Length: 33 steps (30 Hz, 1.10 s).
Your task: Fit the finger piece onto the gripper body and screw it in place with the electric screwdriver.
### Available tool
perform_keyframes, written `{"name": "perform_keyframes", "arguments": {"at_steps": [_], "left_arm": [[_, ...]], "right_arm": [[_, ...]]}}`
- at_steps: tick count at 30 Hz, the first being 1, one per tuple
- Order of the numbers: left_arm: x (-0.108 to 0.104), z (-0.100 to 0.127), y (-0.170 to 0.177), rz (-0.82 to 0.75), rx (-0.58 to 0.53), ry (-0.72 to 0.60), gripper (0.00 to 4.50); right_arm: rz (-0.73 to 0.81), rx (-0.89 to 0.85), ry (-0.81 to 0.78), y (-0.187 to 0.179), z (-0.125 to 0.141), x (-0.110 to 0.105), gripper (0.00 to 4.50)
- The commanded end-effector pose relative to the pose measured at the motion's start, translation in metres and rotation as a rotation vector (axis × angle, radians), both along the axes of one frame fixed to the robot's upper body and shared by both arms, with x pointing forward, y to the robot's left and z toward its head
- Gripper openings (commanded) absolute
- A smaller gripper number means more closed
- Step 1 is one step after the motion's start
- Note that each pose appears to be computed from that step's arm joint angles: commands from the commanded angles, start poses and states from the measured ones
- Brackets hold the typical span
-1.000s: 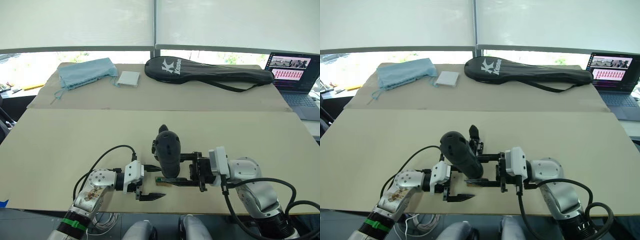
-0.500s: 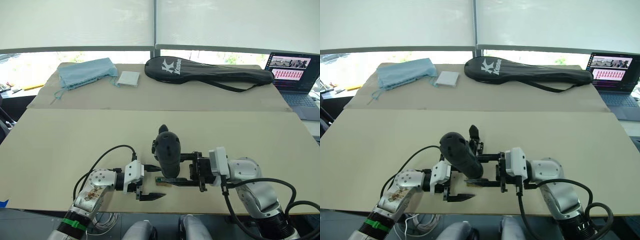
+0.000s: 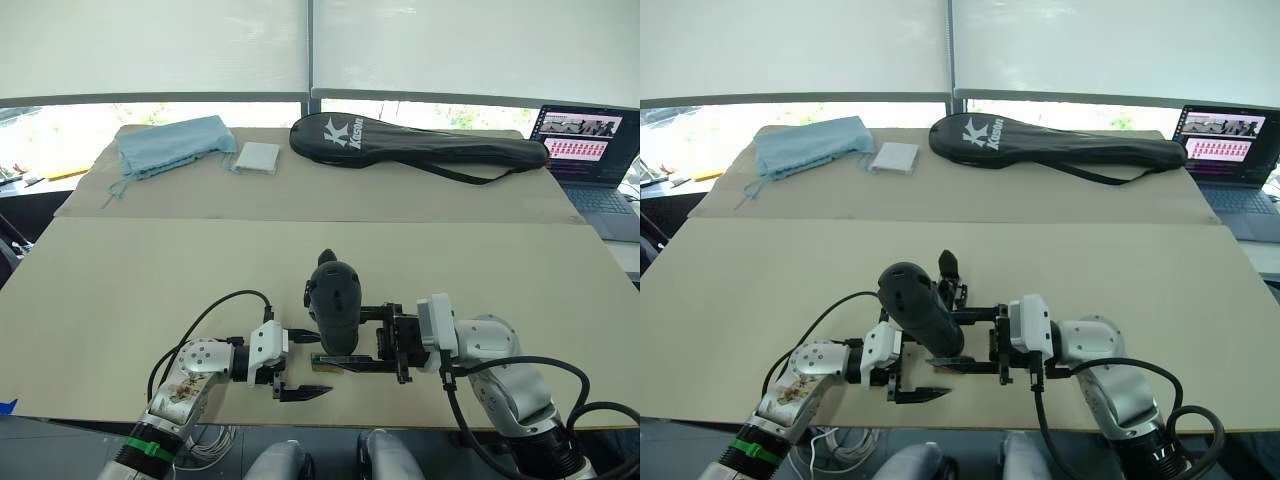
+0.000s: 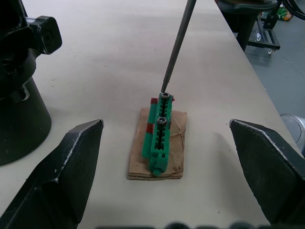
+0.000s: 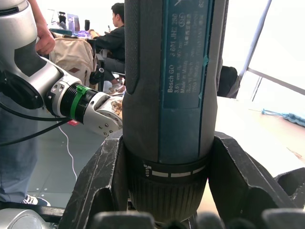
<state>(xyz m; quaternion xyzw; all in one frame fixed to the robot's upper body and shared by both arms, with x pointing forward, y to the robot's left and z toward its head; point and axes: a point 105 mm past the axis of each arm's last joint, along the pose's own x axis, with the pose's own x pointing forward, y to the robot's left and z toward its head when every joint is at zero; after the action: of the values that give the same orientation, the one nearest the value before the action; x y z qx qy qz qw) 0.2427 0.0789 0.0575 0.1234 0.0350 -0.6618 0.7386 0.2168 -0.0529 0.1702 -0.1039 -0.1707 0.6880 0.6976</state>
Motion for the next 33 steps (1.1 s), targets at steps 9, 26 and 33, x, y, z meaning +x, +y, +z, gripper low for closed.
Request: {"name": "perform_keyframes", "arguments": {"at_steps": [9, 26, 33], "left_arm": [[-0.0073, -0.0134, -0.0037, -0.01, 0.012, 0.054, 4.5], [-0.0072, -0.0125, -0.0029, -0.008, 0.017, 0.054, 4.5], [-0.0068, -0.0143, -0.0026, -0.01, 0.018, 0.056, 4.5]], "right_arm": [[0.029, 0.026, -0.054, 0.0006, 0.0123, -0.0076, 1.92], [0.031, 0.023, -0.063, 0.0021, 0.0116, -0.0075, 1.92], [0.034, 0.02, -0.065, 0.002, 0.0116, -0.008, 1.92]]}}
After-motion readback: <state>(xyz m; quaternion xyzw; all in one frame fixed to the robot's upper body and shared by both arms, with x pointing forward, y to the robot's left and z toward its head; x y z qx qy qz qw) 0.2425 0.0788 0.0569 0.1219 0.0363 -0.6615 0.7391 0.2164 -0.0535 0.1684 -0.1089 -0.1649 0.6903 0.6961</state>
